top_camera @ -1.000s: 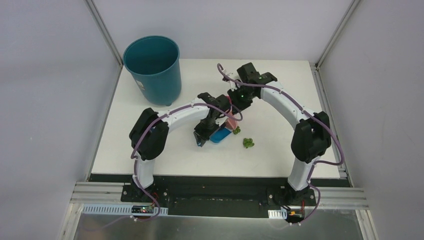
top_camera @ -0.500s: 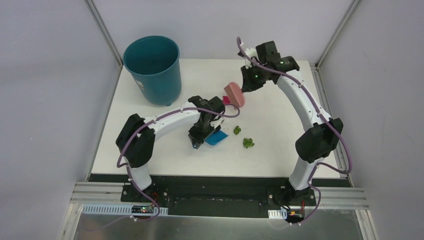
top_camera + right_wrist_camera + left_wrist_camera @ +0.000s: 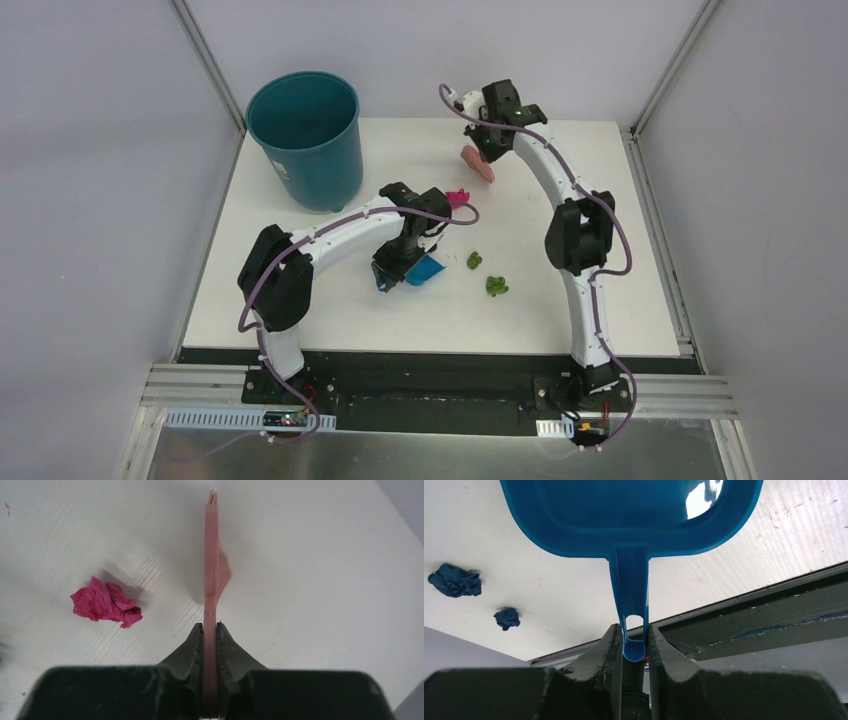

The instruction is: Sweep away the paper scraps from the table

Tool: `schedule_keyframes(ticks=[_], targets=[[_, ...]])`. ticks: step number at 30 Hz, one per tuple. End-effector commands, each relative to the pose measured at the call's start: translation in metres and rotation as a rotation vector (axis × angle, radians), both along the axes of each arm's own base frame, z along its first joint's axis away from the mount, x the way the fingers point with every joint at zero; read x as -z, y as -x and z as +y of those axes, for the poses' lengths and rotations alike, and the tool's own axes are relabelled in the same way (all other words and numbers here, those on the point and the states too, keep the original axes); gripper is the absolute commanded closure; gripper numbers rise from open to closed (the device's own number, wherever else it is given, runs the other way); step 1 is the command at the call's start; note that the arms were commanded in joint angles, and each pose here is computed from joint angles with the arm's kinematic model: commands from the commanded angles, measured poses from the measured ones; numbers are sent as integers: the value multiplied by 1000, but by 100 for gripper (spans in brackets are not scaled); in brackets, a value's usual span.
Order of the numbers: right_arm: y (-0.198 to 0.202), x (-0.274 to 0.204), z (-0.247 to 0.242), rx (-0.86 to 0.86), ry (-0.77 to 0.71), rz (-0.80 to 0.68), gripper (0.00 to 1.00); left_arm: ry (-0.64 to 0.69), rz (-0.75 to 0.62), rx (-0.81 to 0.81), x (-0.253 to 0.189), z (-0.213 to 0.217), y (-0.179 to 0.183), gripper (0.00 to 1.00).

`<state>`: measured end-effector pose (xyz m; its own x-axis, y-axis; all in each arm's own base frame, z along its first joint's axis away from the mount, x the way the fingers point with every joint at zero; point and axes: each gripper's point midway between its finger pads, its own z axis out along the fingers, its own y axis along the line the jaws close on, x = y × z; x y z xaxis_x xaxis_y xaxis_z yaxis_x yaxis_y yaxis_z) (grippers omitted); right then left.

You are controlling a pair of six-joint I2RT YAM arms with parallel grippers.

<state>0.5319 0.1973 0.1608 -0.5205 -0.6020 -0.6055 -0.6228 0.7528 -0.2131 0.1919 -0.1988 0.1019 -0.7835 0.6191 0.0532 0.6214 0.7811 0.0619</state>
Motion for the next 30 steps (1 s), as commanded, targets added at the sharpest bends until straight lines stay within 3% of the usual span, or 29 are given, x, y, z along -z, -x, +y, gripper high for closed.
schedule_keyframes(ticks=[1, 8, 15, 24, 27, 30], targets=[[36, -8, 44, -211, 30, 29, 100, -28, -6, -54, -9, 12, -15, 100], [138, 10, 71, -378, 68, 209, 100, 16, 40, -54, 6, 10, -28, 100], [212, 9, 93, -326, -129, 461, 100, 17, 40, -31, 23, 2, -39, 100], [217, -39, 94, -198, -381, 555, 100, 91, -51, -47, 15, 6, -33, 100], [210, -54, 80, -150, -388, 521, 100, 136, -116, -58, 6, 9, -25, 100], [196, -65, 57, -105, -317, 388, 100, 226, -202, -34, 2, 5, -19, 100]])
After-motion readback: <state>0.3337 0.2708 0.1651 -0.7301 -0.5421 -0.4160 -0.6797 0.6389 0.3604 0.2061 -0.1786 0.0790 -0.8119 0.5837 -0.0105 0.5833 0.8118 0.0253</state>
